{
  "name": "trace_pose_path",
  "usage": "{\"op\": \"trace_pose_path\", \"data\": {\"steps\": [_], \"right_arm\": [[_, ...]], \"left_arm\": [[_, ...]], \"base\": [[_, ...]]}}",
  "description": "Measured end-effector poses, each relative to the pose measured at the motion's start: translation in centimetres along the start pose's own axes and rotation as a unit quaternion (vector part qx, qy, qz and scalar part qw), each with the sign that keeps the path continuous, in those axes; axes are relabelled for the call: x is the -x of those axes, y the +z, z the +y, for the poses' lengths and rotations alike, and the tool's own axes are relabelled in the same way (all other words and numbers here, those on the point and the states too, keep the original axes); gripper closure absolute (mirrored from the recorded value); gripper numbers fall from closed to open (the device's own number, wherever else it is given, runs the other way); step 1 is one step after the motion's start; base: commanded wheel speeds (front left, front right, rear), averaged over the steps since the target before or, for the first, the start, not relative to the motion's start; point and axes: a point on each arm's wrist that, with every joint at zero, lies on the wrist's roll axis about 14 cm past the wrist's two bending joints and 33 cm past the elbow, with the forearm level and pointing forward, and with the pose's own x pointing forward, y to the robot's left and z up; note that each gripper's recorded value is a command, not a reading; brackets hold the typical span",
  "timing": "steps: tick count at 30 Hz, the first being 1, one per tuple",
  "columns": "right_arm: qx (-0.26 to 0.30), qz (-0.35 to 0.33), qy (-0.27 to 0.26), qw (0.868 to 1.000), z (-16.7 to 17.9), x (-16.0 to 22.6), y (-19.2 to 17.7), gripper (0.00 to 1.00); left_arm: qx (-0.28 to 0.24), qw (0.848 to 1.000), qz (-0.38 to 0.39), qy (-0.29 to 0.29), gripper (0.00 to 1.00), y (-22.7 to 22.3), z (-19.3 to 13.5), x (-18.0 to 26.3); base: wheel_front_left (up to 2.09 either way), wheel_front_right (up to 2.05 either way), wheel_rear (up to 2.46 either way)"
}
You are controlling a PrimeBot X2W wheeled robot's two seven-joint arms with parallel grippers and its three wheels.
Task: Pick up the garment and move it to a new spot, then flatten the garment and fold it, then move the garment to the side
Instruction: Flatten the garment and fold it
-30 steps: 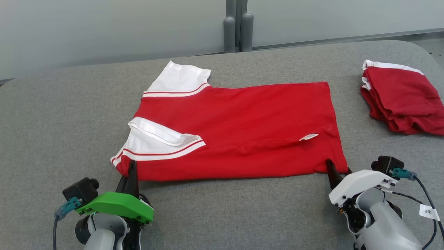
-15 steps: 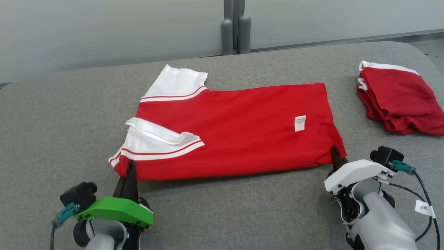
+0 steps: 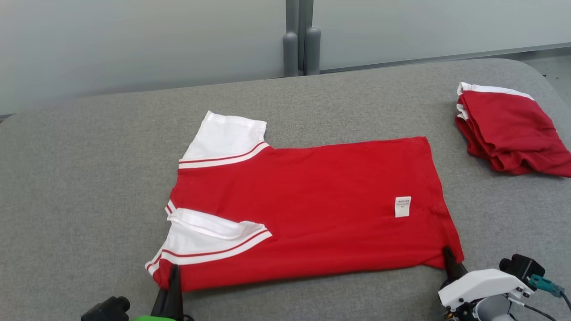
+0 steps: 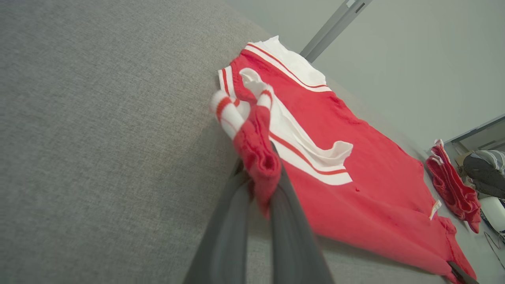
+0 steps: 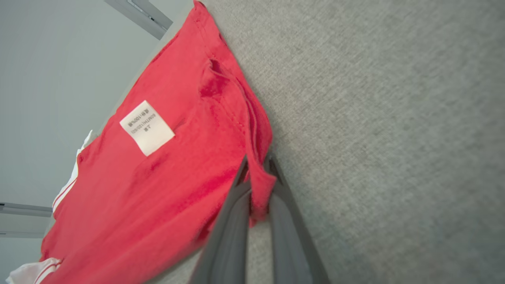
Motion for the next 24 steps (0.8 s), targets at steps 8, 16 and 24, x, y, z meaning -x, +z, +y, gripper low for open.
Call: {"op": "trace_pose_path", "data": {"steps": [8,16,24], "right_arm": [[-0.004,-0.008,0.000,1.000,-0.7,1.5,0.6,0.00],[0.008,-0.028,-0.028,0.999,-3.1,3.0,1.7,0.00],[0.032,-0.067,-0.043,0.996,-4.4,4.2,4.3,0.00]], "left_arm": [[-0.012,0.999,0.031,0.010,0.87,-1.7,0.4,0.6],[-0.034,0.997,0.066,0.032,0.00,-3.3,1.9,1.1],[-0.057,0.993,0.073,0.070,0.00,-3.0,4.4,1.6]], "base": [[0.00,0.00,0.00],[0.00,0.00,0.00],[0.00,0.00,0.00]]}}
